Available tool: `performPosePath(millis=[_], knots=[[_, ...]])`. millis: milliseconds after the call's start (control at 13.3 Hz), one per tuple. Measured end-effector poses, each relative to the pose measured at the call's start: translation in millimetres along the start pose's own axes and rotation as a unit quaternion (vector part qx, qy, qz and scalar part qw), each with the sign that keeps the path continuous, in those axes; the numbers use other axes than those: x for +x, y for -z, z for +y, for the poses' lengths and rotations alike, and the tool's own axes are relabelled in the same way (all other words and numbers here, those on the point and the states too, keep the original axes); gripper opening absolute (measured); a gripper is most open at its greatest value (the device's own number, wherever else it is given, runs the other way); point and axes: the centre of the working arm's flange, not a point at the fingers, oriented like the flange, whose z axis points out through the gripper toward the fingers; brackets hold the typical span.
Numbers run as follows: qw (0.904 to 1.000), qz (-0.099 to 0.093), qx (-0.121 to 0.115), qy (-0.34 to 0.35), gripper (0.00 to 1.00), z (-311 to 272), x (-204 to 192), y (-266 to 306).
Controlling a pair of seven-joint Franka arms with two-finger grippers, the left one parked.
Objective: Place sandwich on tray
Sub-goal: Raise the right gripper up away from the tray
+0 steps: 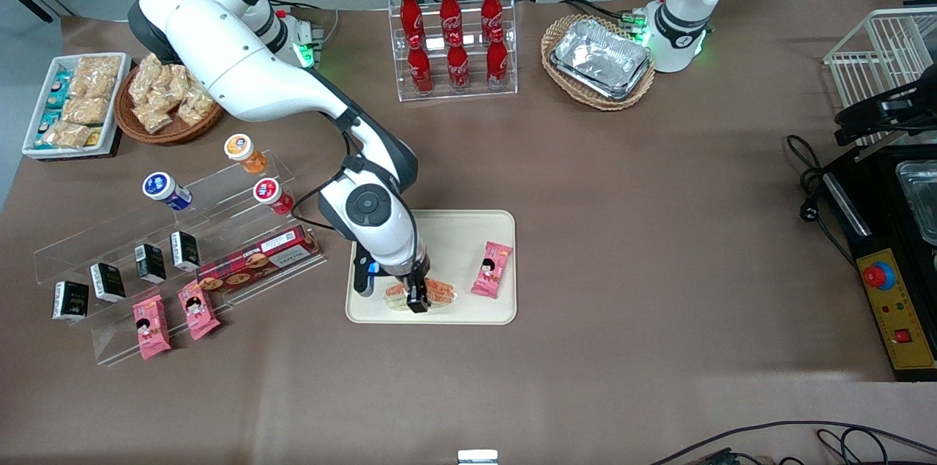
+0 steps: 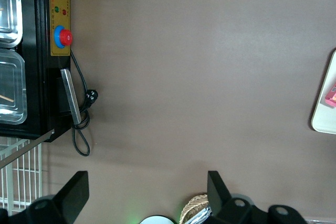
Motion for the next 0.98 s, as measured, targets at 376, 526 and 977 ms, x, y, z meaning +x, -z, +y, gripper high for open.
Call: performPosePath(millis=[376,526,977], knots=[[0.9965,0.040,-0.039,0.062,1.00,13.0,-24.6,66.3],[0.9884,0.067,-0.054,0.125,1.00,13.2,-17.9,99.5],[0.9458,0.110,-0.088,0.292,1.00,-3.1,41.1,182.1]])
